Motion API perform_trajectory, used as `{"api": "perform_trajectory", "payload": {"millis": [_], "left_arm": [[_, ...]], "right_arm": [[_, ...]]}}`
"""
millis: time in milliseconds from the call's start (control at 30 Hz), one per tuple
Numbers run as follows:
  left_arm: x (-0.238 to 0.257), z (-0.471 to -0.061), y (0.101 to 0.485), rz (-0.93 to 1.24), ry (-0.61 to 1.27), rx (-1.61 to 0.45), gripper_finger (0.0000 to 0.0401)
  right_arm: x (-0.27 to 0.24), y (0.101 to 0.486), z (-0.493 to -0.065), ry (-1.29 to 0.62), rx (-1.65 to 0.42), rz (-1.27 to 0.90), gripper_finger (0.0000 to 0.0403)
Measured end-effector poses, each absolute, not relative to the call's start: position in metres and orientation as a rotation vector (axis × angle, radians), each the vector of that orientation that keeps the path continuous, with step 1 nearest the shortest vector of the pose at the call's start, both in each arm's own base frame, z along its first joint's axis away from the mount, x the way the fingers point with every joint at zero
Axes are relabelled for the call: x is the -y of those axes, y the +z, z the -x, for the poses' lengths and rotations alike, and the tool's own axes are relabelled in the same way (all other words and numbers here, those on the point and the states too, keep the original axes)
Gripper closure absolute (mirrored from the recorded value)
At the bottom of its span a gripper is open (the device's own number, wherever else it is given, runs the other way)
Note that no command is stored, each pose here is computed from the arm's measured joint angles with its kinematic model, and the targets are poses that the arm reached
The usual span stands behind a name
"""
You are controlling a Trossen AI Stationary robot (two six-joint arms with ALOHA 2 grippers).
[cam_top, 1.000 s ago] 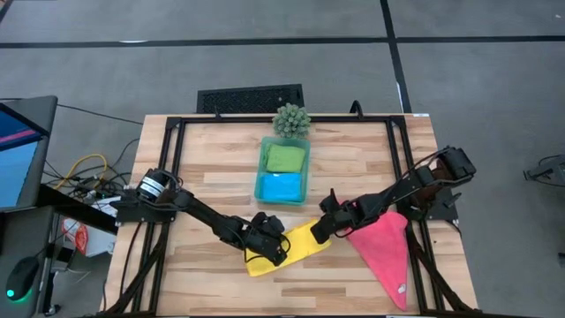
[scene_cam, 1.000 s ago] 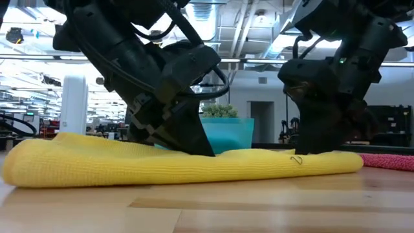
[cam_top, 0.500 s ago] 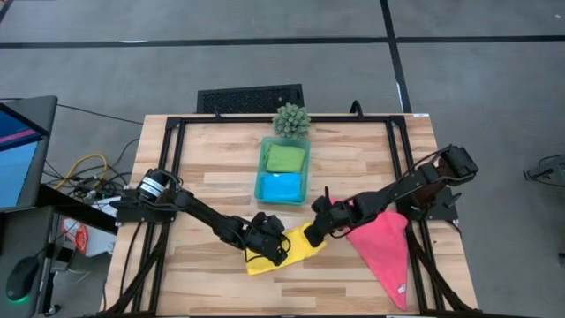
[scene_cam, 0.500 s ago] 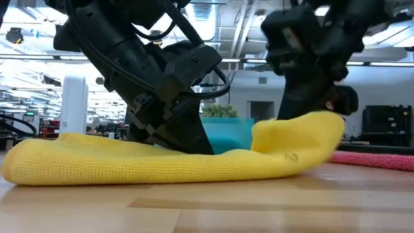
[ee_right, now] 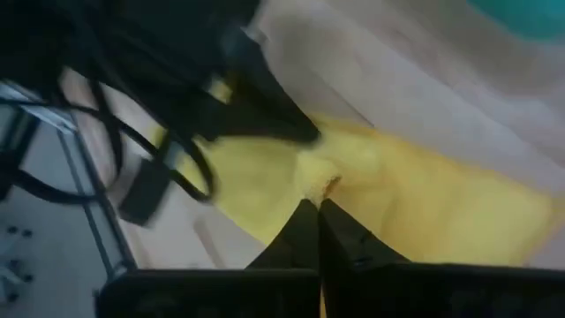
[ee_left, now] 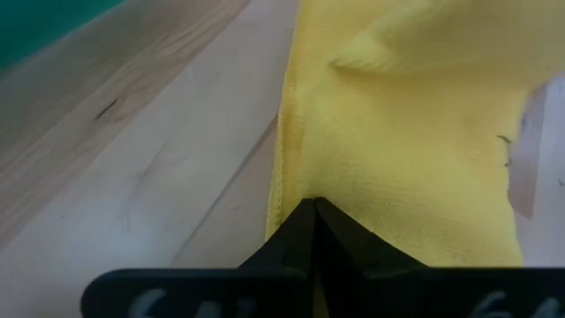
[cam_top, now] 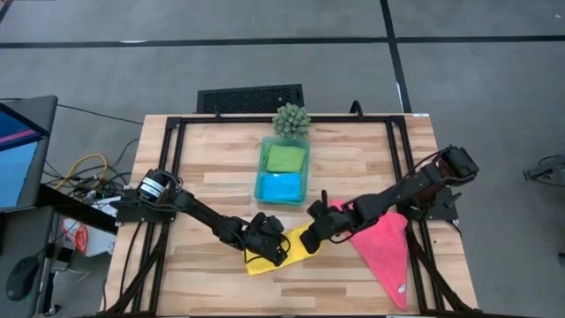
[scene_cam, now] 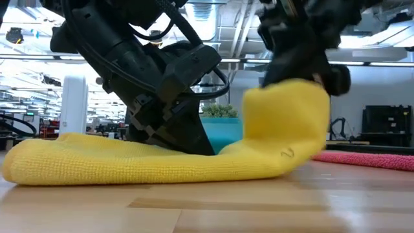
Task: Fold microfiber towels
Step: Fold the yellow micro fiber cloth
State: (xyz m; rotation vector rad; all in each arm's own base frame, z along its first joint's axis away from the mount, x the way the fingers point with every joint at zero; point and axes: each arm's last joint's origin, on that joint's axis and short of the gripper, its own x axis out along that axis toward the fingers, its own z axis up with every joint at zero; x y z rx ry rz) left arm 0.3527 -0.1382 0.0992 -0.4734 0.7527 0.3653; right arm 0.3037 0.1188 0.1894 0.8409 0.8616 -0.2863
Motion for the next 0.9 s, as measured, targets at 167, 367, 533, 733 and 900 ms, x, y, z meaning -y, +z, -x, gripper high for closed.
{"api": "perform_trajectory", "payload": {"millis": [167, 367, 533, 733, 900], "left_arm": [[0.138, -0.354, 0.100, 0.481, 0.359, -0.750, 0.0401], [0.139, -0.353, 0.099, 0.483, 0.352, -0.762, 0.0401], [0.139, -0.353, 0.099, 0.482, 0.352, -0.761, 0.0401], [0.138, -0.353, 0.099, 0.481, 0.353, -0.760, 0.0401], [0.138, -0.353, 0.099, 0.474, 0.350, -0.760, 0.0401]], "right_arm": [[-0.117, 0.196, -0.303, -0.356, -0.892, -0.811, 0.0366], [-0.113, 0.185, -0.283, -0.497, -1.085, -0.750, 0.0307], [-0.111, 0.182, -0.275, -0.545, -1.146, -0.719, 0.0232], [-0.112, 0.172, -0.277, -0.573, -1.178, -0.697, 0.0171], [-0.113, 0.149, -0.284, -0.609, -1.211, -0.673, 0.0175]]}}
